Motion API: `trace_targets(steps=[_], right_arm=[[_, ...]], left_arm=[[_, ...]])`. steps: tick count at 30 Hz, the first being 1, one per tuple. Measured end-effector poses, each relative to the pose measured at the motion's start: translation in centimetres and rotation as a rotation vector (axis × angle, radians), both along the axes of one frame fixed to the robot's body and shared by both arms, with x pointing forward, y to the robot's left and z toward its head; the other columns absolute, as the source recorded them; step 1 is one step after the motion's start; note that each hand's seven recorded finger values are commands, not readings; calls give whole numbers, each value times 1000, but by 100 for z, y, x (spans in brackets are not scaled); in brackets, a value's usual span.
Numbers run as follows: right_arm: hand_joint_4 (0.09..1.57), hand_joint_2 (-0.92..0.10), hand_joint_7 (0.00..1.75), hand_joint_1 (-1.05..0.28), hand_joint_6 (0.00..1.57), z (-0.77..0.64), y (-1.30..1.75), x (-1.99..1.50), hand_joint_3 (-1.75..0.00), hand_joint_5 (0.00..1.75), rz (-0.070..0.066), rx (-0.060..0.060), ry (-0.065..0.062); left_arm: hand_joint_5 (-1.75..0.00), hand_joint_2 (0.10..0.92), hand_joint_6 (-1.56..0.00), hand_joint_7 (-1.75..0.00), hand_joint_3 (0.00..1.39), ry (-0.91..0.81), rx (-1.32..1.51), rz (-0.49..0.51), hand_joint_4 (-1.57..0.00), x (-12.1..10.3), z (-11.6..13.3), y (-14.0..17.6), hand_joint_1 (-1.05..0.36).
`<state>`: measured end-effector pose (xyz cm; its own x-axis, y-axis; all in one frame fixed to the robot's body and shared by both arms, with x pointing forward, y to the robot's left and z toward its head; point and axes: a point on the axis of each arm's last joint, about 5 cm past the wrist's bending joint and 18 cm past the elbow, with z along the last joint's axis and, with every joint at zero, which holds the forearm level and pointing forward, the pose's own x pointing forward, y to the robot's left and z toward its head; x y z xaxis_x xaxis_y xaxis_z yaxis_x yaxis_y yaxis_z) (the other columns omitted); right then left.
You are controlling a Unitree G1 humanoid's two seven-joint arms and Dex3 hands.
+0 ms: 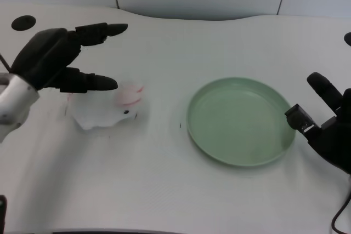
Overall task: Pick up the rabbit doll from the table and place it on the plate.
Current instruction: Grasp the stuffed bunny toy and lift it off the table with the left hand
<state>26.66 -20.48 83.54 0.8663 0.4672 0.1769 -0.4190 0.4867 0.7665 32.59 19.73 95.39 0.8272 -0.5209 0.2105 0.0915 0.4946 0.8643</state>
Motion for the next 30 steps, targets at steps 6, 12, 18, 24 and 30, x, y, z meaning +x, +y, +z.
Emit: trace_targets(steps=[6,12,18,24,30], right_arm=[[607,-921,1406,-675,711,2,-2,1,-326,1746,0,-1,-1],[608,-921,1448,-673,698,10,-3,6,-345,1746,0,-4,-8],[608,-921,1451,-683,700,10,-2,7,-345,1746,4,-3,-6],[602,-921,1461,-682,689,13,0,9,-336,1746,5,-5,-7],[600,-921,1464,-682,686,13,1,9,-330,1746,6,-4,-6]], left_arm=[[-4,921,-284,-3,104,42,120,93,-388,45,-148,-166,-919],[-14,921,-256,-3,147,148,183,173,-409,58,-277,-319,-949],[-39,921,-260,-5,137,253,246,220,-469,58,-345,-363,-956],[-14,921,-242,0,117,335,284,253,-440,61,-377,-390,-956],[-10,921,-238,0,127,357,296,265,-435,62,-385,-391,-955]])
